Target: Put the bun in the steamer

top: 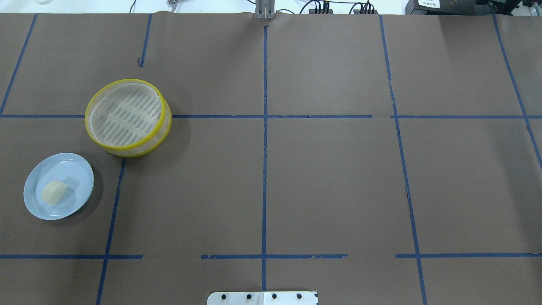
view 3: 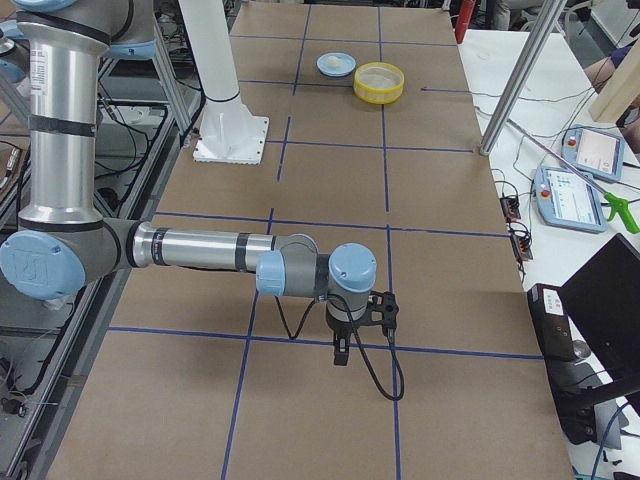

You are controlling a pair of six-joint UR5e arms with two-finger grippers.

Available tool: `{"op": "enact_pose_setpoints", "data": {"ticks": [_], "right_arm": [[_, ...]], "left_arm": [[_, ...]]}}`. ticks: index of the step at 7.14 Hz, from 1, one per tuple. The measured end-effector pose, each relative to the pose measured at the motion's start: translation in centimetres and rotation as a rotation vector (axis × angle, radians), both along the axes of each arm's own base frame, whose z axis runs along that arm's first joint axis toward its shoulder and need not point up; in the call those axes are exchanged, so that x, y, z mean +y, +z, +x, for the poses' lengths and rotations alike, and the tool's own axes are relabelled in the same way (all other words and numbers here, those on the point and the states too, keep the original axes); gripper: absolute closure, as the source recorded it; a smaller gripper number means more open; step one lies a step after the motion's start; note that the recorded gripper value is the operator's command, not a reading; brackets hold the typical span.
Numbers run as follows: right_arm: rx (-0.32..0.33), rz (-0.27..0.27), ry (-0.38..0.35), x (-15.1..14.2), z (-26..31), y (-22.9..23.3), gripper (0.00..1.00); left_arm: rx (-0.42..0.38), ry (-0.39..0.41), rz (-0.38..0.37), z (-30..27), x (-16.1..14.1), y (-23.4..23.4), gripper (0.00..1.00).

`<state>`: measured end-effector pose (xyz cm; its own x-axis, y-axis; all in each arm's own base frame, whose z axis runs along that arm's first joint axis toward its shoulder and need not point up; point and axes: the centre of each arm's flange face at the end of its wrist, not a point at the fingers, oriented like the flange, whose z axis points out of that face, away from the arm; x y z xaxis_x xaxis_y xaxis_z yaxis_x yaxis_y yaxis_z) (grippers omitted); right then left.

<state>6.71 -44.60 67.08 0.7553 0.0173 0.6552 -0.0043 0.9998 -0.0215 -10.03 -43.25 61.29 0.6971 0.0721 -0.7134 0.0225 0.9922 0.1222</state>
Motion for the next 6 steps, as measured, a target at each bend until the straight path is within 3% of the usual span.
{"op": "enact_pose_setpoints", "data": {"ticks": [3,6], "right_arm": [[0.0,0.0,0.0,0.0,0.0,0.0,0.0],[0.0,0.0,0.0,0.0,0.0,0.0,0.0]], "left_arm": [[-0.005,0.003,0.022,0.0,-0.3,-1.1,0.0],[-0.104,0.0,0.053,-0.6,-1.7,-1.7,0.0]]}}
